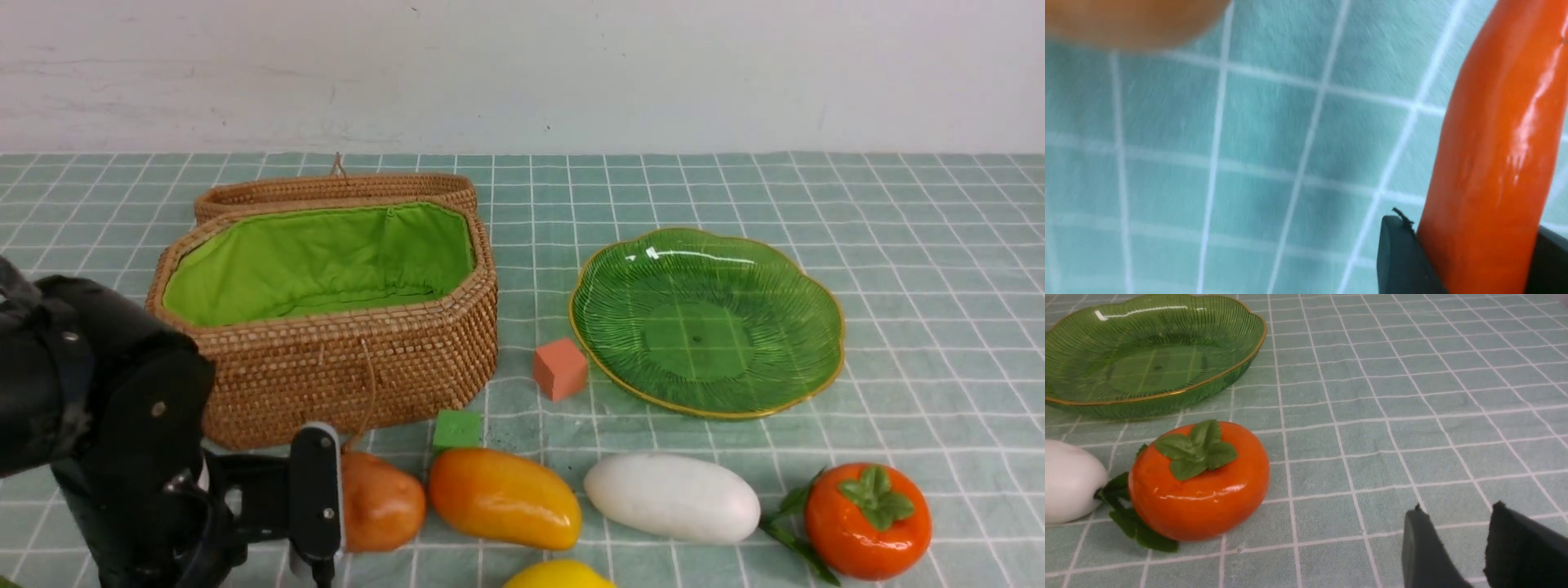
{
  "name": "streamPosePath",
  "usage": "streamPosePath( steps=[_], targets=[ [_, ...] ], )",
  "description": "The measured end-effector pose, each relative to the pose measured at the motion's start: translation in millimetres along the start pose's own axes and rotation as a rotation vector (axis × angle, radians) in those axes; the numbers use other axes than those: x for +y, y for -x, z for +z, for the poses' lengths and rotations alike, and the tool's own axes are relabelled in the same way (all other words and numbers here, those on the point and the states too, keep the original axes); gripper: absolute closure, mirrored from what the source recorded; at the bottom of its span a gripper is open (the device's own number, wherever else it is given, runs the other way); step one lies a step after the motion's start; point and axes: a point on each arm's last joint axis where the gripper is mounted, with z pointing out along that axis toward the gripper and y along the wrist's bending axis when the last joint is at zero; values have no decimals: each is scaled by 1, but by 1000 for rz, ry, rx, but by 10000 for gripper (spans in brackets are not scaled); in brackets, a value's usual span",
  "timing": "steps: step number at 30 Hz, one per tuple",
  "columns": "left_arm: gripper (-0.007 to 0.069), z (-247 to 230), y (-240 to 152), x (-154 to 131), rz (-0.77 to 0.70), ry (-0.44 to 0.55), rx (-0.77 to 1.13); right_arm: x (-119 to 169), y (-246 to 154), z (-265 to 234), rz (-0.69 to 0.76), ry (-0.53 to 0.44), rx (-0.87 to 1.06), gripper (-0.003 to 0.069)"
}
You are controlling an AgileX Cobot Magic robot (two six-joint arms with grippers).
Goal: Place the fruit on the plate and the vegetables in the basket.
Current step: Use the left arm to grab a carrot and put it into the left basket
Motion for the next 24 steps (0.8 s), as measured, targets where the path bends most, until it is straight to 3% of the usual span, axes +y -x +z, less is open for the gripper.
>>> streamPosePath(
  steps=[4,9,11,12,14,15,18,24],
  targets=[
    [333,-47,3,19,-94,87,-94,0,0,0,0,0,0,417],
    [333,-111,-2,88,-248,225,-304,0,0,0,0,0,0,417],
    [333,-118,-2,105,-268,268,-345,0,0,0,0,0,0,417],
    [333,-123,1,133,-292,357,-415,0,0,0,0,0,0,417],
    [333,-120,4,148,-298,397,-445,0,0,0,0,0,0,417],
    [333,-112,14,168,-300,476,-502,0,0,0,0,0,0,417],
    [333,-90,28,187,-303,508,-533,0,0,0,0,0,0,417],
    [333,-39,39,197,-309,416,-474,0,0,0,0,0,0,417]
  ],
)
